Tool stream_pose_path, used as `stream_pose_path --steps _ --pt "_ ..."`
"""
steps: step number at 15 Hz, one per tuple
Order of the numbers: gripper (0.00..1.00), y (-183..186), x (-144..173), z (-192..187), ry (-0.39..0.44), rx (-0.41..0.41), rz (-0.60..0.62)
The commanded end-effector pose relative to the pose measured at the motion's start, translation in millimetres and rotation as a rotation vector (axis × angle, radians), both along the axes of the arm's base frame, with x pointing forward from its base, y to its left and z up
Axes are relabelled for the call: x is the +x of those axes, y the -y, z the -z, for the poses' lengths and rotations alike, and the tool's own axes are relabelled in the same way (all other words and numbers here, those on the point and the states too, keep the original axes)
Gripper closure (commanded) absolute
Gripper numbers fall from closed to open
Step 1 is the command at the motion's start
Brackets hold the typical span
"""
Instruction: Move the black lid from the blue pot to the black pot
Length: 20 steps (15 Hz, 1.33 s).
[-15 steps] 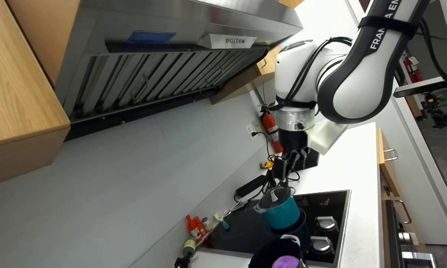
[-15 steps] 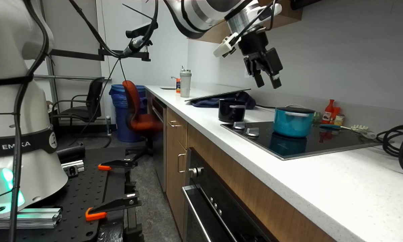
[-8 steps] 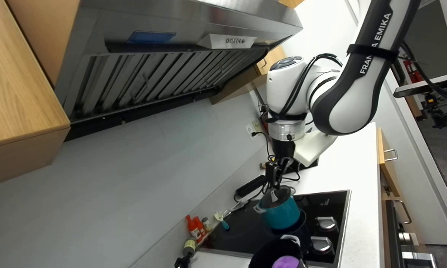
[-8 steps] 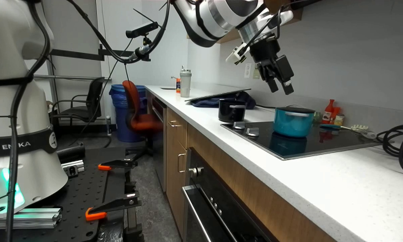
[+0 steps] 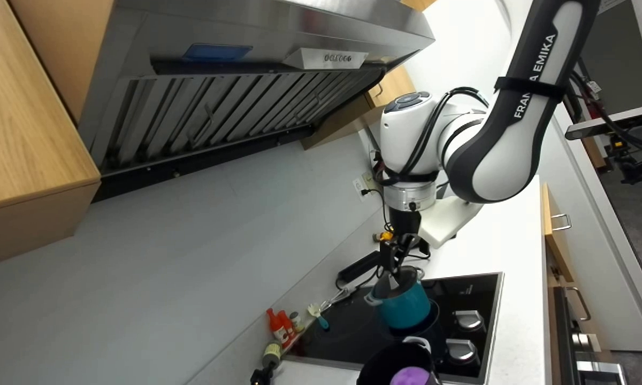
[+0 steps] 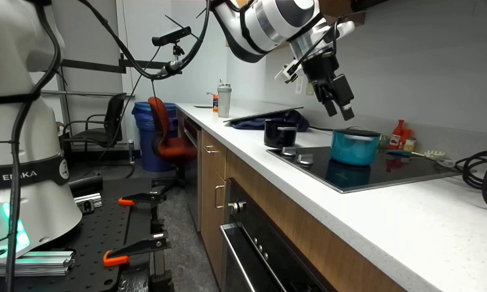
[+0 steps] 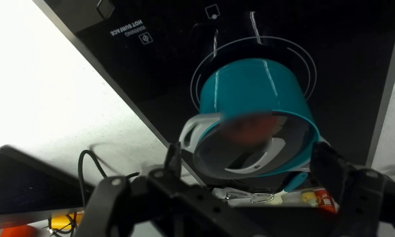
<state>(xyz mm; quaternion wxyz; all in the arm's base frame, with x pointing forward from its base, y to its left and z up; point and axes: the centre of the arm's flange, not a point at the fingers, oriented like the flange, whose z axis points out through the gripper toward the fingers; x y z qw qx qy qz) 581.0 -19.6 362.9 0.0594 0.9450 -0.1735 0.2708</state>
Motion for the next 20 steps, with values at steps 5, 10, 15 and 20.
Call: stream_pose_path --steps 5,10,15,20 --pt "0.00 -1.8 4.5 3.6 0.006 0.006 0.005" --pt "0.00 -3.1 23.0 4.9 0.040 0.023 0.045" --pt "0.00 -2.2 40.0 6.4 0.070 0.047 0.126" --pt "0.00 -6.4 48.7 17.8 0.071 0.057 0.185"
